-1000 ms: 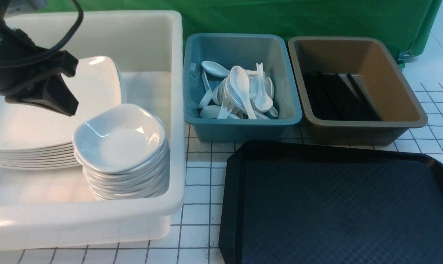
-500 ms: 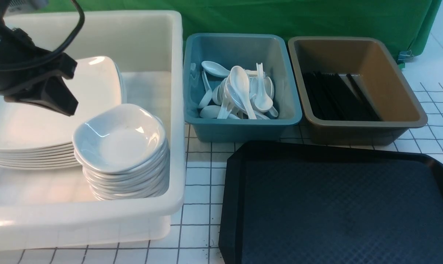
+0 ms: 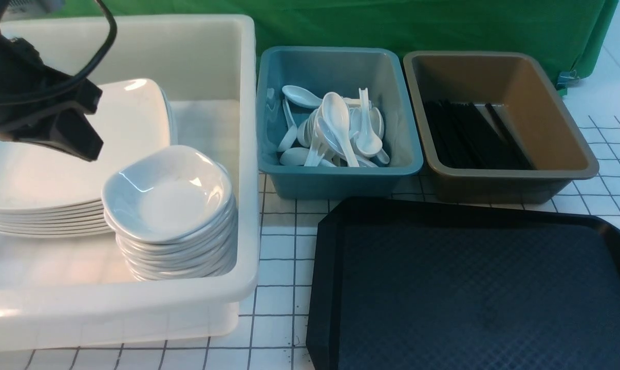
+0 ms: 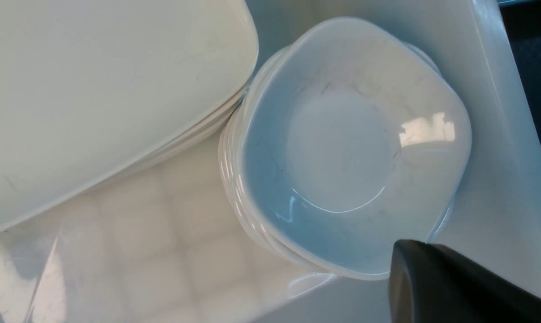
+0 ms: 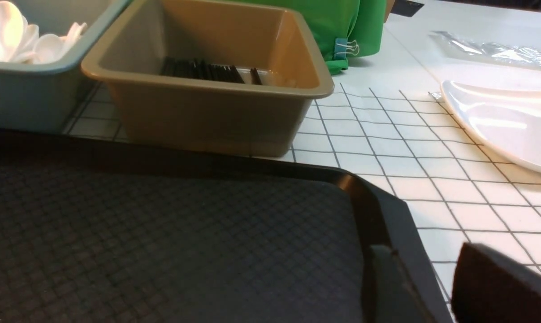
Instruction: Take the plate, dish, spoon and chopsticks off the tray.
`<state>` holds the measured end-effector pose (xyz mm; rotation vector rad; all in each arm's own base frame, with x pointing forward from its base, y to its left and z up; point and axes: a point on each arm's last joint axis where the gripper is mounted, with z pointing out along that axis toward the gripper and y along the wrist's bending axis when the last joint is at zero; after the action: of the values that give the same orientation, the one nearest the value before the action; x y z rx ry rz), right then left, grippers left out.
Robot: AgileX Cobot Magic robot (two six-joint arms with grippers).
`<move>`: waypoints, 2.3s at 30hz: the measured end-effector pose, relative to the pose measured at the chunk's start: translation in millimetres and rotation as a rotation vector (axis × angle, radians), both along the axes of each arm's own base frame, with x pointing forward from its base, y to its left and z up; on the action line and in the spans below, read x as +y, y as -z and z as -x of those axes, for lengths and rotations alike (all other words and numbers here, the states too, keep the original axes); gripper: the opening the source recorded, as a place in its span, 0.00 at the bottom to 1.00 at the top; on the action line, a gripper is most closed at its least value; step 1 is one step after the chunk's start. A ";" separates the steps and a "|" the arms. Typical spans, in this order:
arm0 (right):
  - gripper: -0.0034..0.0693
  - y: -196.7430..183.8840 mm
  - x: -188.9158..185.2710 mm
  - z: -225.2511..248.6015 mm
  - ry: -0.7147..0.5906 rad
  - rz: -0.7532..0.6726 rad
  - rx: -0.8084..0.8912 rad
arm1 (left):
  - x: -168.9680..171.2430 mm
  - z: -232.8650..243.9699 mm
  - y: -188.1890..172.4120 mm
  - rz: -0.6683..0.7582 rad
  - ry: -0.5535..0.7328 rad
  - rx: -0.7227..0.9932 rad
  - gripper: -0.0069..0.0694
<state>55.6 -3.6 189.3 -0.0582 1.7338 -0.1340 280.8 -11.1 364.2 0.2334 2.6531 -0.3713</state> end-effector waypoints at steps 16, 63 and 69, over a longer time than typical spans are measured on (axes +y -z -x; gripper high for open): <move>0.38 0.0 4.1 -0.1 -0.074 0.000 0.000 | -10.3 114.2 -61.9 0.012 0.012 -0.320 0.09; 0.38 0.0 4.2 -0.1 -0.075 -0.001 0.000 | 14.3 224.2 159.8 -0.105 -0.383 -1.076 0.09; 0.38 0.0 4.2 -0.1 -0.075 -0.001 0.000 | 12.5 224.6 169.5 -0.085 -0.365 -0.999 0.09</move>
<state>55.7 0.6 189.3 -0.1218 1.7293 -0.0782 56.2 1.4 194.7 -0.0480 1.6701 0.0054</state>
